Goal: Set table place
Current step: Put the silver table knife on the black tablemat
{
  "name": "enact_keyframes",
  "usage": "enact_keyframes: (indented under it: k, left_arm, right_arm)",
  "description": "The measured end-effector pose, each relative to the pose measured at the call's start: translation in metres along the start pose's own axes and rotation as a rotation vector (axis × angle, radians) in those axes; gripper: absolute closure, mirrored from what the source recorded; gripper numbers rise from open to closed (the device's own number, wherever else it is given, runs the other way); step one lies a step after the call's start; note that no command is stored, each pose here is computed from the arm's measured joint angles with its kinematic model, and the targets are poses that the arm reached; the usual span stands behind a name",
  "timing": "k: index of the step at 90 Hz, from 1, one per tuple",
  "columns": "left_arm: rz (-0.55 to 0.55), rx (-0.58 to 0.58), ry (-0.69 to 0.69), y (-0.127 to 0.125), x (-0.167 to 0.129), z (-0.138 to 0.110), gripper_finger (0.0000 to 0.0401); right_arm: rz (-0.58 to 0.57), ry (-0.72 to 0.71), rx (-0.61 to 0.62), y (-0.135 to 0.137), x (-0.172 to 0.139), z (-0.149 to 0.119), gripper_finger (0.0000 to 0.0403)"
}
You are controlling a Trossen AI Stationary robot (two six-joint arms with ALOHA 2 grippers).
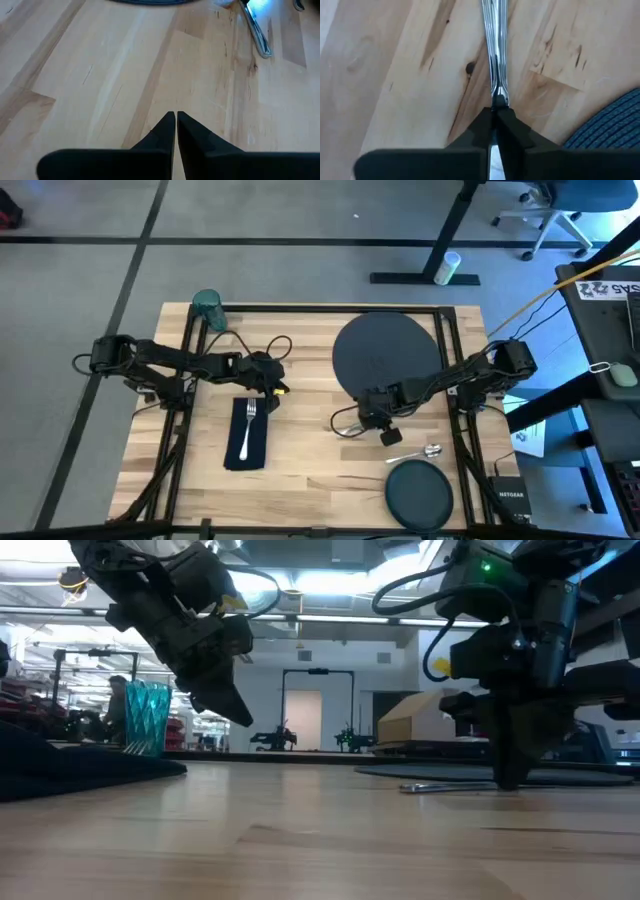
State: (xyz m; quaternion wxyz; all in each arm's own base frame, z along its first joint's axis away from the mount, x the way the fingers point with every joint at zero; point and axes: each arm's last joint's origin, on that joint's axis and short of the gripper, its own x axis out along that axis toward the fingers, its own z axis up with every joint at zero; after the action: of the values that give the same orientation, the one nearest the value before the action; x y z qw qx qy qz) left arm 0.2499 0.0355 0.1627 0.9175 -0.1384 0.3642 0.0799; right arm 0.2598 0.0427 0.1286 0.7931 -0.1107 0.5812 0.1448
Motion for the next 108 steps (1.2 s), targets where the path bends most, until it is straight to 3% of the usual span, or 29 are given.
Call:
enact_keyframes:
  k: [31,59,92,108]
  left_arm:
    - [0.000,0.005,0.000,0.000,0.000,0.000,0.0400]
    - [0.000,0.006,0.001,0.000,0.000,0.000,0.0400]
    - [0.000,0.006,0.001,0.000,0.000,0.000,0.0400]
    - [0.001,0.005,0.007,0.000,0.000,-0.001,0.0400]
  right_arm:
    - [-0.056,0.007,-0.013,0.005,-0.016,0.024,0.0403]
    - [-0.183,0.065,-0.044,0.003,-0.038,0.040,0.0403]
    - [-0.343,0.332,-0.010,-0.029,-0.045,0.012,0.0403]
    - [-0.318,0.358,0.041,-0.041,-0.046,0.005,0.0403]
